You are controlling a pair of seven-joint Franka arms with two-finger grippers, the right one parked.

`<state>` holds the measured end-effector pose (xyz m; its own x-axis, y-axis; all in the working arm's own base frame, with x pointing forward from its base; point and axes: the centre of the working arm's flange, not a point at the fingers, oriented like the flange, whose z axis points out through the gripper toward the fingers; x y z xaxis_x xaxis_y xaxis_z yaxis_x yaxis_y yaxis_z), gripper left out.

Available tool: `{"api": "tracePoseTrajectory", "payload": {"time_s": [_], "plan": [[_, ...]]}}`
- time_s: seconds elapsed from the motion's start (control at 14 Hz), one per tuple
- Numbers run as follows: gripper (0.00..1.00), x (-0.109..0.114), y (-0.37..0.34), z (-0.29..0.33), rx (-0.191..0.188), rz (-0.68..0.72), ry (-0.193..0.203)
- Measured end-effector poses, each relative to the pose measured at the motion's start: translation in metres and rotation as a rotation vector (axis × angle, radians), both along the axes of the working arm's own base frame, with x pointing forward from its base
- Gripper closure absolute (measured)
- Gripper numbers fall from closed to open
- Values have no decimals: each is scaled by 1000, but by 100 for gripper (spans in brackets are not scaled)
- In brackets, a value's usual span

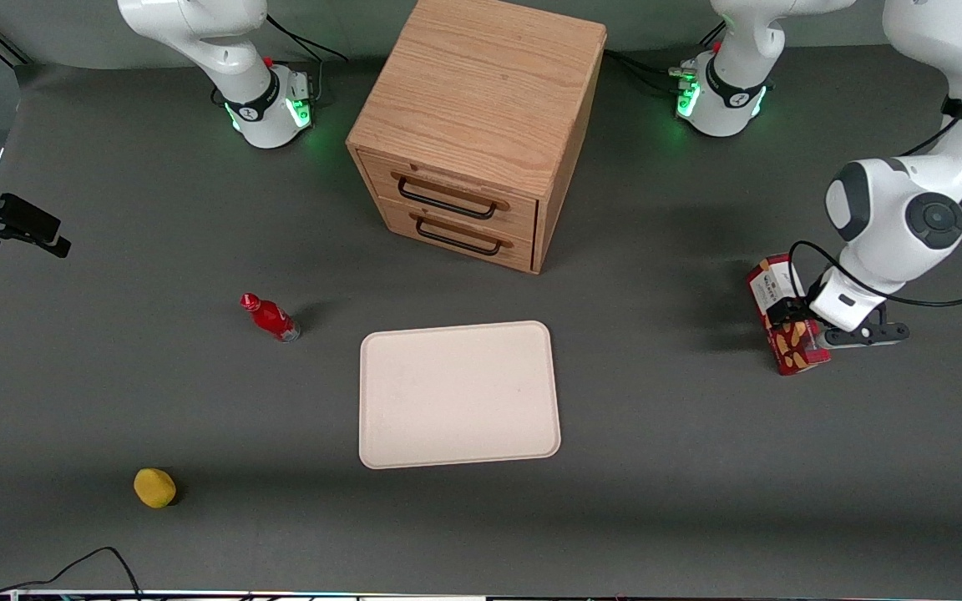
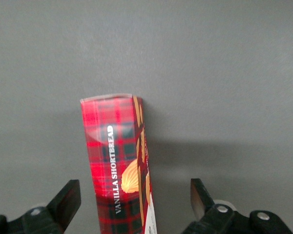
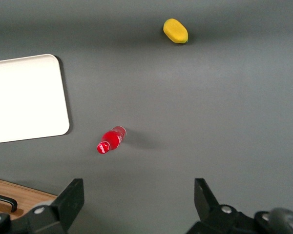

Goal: Place red cookie box on tray
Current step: 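Close the left gripper on the end of the shortbread box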

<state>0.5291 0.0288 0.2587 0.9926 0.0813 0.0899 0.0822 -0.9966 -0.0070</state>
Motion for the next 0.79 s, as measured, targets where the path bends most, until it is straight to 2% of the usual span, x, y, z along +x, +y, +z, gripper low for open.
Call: {"api": "tracePoseTrajectory", "payload": {"time_s": [0.29,0.43,0.71,0.79], "plan": [[4,-18,3,-23,3,6,-27],[22,-20,3,-26,3,6,-29],[71,-21,3,-26,3,6,-28],[78,-21,3,-26,3,6,-28]]}}
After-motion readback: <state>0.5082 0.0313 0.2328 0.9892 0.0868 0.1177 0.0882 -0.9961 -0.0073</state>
